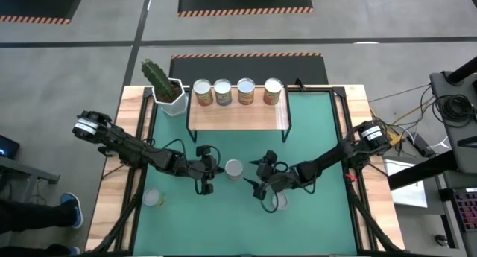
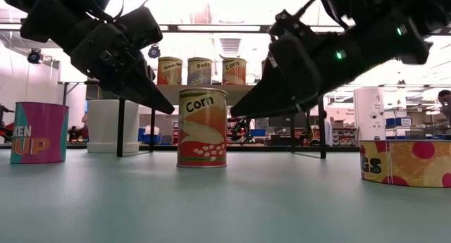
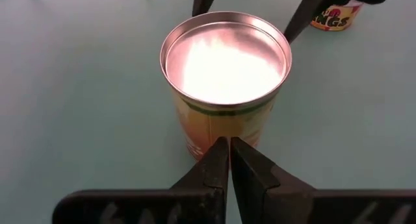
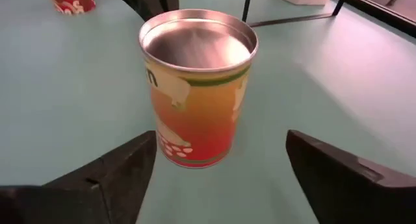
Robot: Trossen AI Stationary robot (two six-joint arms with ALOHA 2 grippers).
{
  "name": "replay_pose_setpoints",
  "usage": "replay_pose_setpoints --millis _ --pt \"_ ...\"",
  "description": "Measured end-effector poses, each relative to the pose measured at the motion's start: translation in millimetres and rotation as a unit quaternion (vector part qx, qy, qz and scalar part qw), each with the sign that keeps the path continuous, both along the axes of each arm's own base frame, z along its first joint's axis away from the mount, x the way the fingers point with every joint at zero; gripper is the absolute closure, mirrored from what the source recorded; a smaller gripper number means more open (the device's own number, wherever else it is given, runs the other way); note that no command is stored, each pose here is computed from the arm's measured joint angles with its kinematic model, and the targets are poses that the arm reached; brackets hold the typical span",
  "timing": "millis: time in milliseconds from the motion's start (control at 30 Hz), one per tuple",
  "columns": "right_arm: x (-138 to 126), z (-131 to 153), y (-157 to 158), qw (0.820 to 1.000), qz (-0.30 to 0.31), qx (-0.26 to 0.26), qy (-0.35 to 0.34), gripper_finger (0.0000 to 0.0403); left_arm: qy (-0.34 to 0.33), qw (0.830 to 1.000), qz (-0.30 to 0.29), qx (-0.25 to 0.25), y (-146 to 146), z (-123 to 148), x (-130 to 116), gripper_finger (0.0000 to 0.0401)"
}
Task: Pick and place cans onto a shelf
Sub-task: Align the canned corn with the canned corn on the shelf
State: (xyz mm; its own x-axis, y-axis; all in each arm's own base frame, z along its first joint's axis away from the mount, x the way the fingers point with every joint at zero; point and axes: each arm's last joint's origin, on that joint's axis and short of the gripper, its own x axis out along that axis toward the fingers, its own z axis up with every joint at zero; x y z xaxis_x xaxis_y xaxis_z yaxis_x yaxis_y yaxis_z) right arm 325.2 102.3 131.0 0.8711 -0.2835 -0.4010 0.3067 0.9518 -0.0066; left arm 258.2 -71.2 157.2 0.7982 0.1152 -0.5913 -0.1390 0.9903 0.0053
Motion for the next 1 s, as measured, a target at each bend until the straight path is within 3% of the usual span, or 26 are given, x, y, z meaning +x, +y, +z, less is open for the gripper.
replay_pose_setpoints --millis 133,400,1000 --pt "2 -18 0 1.000 0.002 -0.002 -0.022 0.0055 0.000 1.000 0.001 0.001 0 0 0 0.0401" --pt "15 -41 -5 0.997 0.002 -0.009 -0.080 0.0062 -0.002 1.000 0.014 0.026 2 -1 -1 0.0401" --pt "41 -35 -18 0.992 0.062 0.000 -0.112 0.0072 -0.005 0.999 0.009 0.033 1 -12 6 0.0401"
